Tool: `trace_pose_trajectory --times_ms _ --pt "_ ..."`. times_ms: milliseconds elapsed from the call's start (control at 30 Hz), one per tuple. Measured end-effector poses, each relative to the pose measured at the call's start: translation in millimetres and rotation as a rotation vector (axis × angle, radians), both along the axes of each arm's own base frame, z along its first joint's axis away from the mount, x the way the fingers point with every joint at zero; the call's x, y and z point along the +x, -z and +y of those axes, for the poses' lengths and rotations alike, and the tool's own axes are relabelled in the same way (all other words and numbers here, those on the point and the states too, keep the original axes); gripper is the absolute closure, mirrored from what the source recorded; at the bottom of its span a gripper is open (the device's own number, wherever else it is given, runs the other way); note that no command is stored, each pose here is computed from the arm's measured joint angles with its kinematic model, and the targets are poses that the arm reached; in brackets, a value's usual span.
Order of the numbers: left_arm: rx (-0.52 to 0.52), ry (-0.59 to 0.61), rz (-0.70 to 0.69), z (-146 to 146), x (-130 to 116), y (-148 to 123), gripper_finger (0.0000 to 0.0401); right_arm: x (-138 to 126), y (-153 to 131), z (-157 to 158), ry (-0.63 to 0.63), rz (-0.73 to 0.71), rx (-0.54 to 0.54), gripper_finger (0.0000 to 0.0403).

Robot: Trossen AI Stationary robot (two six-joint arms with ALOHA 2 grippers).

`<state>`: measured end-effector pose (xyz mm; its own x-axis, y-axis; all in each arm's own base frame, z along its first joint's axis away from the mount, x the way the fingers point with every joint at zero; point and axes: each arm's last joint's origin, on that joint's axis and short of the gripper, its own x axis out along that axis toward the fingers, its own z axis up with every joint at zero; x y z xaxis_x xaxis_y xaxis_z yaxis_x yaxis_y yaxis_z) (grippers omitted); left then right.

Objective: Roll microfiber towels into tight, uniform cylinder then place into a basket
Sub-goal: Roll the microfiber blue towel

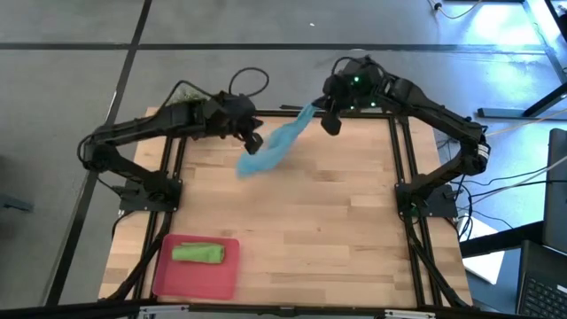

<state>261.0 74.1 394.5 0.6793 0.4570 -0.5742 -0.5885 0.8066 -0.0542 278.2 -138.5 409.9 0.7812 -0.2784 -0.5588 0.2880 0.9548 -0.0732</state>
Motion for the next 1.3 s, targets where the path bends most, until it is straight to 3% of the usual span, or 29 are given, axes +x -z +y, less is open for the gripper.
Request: trace_pose_trajectory --times_ms 133,600,800,967,1167,1300 --pt "0.060 -0.030 0.041 14.4 1.1 -6.0 0.0401 -1.9 -8.1 -2.4 0.013 -0.032 -0.014 0.0397" --pt "-0.006 0.057 0.191 30.1 33.3 30.9 0.0401 -4.6 -2.4 -4.8 0.038 0.001 0.046 0.0397" --pt "-0.014 0.051 0.205 29.2 30.7 30.9 0.0401 18.0 30.5 -3.6 -0.085 0.127 0.208 0.0397" --pt "-0.015 0.048 0.200 27.4 25.7 26.9 0.0401 37.5 62.0 -2.5 -0.138 0.265 0.268 0.0397" --pt "-0.012 0.064 0.193 21.7 25.4 24.8 0.0401 74.1 101.0 9.4 -0.291 0.324 0.341 0.0397" --pt "-0.030 0.068 0.195 14.5 21.7 22.6 0.0401 97.2 133.3 12.8 -0.320 0.379 0.359 0.0397"
